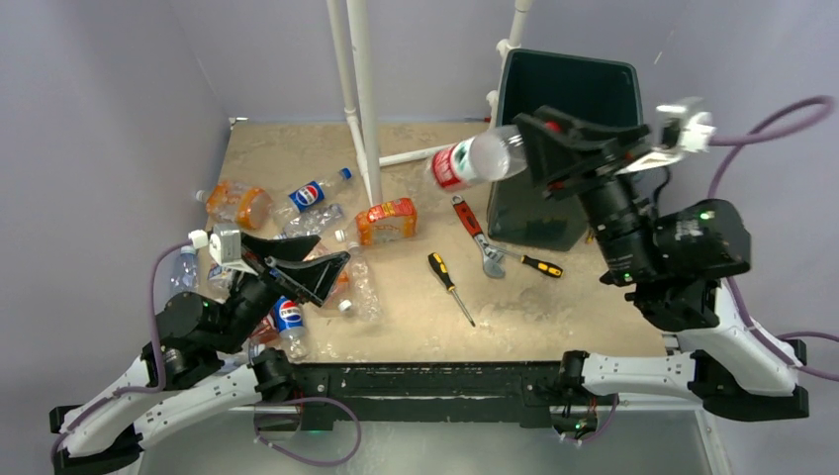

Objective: Put the plastic bottles in the bin
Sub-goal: Pick up the plastic bottle from the corner of the board, then place the plastic bottle in the trash bin.

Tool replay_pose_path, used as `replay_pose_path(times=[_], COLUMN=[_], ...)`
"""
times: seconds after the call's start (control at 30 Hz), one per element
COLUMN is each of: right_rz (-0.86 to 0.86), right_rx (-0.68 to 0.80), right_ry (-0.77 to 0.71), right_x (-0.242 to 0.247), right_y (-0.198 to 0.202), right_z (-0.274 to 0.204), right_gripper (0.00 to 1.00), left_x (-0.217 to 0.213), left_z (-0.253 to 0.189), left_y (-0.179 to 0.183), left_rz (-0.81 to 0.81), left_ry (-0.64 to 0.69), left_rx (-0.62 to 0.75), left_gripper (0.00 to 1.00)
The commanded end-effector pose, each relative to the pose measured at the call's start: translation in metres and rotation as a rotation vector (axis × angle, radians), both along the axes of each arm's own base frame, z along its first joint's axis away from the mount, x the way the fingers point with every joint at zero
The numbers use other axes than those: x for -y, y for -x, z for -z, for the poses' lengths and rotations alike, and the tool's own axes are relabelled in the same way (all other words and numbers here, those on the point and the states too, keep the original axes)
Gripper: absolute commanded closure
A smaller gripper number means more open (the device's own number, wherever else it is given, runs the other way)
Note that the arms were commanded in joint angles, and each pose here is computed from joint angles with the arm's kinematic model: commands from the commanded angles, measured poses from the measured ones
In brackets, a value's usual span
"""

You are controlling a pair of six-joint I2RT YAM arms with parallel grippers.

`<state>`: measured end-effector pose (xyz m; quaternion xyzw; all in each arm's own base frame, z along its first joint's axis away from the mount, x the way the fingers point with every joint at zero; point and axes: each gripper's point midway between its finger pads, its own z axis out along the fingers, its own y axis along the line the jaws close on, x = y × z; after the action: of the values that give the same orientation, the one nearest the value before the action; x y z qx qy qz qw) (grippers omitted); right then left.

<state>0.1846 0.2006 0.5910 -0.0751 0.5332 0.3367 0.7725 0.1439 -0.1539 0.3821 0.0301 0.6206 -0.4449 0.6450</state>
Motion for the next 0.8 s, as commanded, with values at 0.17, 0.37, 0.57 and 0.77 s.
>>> replay_pose_path(times=[0.17,0.37,0.57,0.77], right_rz=[0.561,0.892,0.85,0.778], right_rx=[0.14,0.086,-0.044,-0.191], right_ry=[-0.087,0.125,0.109,0.051], right_x=[0.086,0.094,0.107,0.129], right_y=[-0.028,-0.077,-0.144,-0.203], right_z=[-0.051,-0.033,0.004,0.064], right_gripper=[1.0,1.0,1.0,1.0], left_x=[-0.013,-0.007,0.012,0.032], left_z=[0.018,0.037,0.062,0.084], left_y=[-0.01,-0.017,-0.025,-0.03], left_rz=[-0.084,-0.111,-0.106,-0.086], left_ry=[0.013,-0.023,-0.089,-0.14], left_rx=[-0.081,-0.13,-0.204,-0.268], left_gripper=[0.01,0.01,0.01,0.01])
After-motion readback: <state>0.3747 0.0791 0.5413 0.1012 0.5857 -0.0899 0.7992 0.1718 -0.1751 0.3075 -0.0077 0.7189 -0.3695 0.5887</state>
